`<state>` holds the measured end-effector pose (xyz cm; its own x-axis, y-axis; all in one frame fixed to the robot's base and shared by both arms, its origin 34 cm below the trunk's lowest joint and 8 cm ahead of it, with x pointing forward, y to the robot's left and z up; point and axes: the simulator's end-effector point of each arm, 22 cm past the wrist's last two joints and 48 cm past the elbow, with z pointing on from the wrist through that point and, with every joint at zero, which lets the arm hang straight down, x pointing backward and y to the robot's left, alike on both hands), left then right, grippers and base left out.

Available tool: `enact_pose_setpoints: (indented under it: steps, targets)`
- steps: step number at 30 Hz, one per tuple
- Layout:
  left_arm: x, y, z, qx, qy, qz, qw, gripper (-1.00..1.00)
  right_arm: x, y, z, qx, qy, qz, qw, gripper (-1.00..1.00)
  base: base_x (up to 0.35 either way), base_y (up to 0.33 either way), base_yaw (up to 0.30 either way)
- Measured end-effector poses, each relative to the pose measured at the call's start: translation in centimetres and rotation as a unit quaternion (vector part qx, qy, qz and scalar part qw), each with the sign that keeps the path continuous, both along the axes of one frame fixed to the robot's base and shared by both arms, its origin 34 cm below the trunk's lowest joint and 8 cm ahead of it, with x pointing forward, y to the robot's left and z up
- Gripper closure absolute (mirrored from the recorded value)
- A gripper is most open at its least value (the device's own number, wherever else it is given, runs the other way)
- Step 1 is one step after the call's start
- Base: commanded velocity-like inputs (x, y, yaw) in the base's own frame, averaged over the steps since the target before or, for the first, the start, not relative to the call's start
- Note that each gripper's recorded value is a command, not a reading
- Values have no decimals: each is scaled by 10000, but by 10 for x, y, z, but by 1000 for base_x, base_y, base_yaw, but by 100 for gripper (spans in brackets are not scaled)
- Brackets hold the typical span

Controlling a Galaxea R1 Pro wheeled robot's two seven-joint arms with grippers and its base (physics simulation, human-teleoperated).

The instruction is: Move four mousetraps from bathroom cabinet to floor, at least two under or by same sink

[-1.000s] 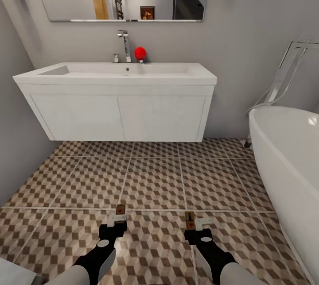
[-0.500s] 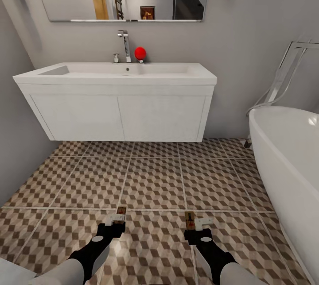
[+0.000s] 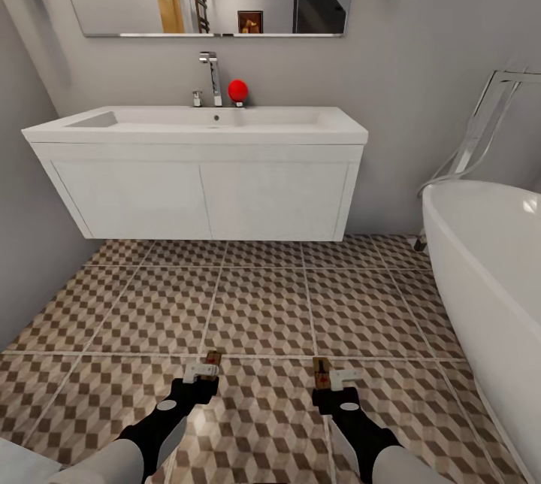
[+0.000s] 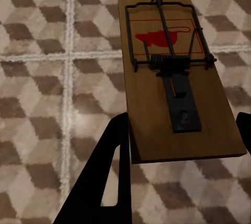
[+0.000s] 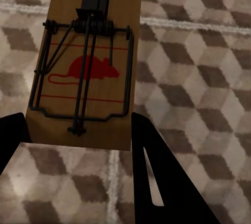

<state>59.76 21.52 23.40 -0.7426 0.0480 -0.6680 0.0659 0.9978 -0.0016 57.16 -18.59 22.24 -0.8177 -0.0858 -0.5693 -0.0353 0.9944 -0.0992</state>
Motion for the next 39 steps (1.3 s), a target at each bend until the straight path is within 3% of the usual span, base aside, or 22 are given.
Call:
enact_pose_setpoints:
  steps: [7, 13, 22, 39]
  targets:
    - [0, 2, 0, -3, 0, -29, 10000, 100, 1, -9, -1, -34, 1, -7, 10000, 100, 0, 0, 0]
    - [-1, -4, 0, -174, 20, -181, 9997, 100, 1, -26, -3, -18, 18, 41, 10000, 100, 0, 0, 0]
    - [0, 9, 0, -142, 0, -192, 9997, 100, 5, -25, -1, 75, -71, 115, 9999, 100, 0, 0, 0]
    - [4, 3, 3, -148, -38, -206, 9997, 100, 13, -20, 5, 101, -157, 116, 9998, 100, 0, 0, 0]
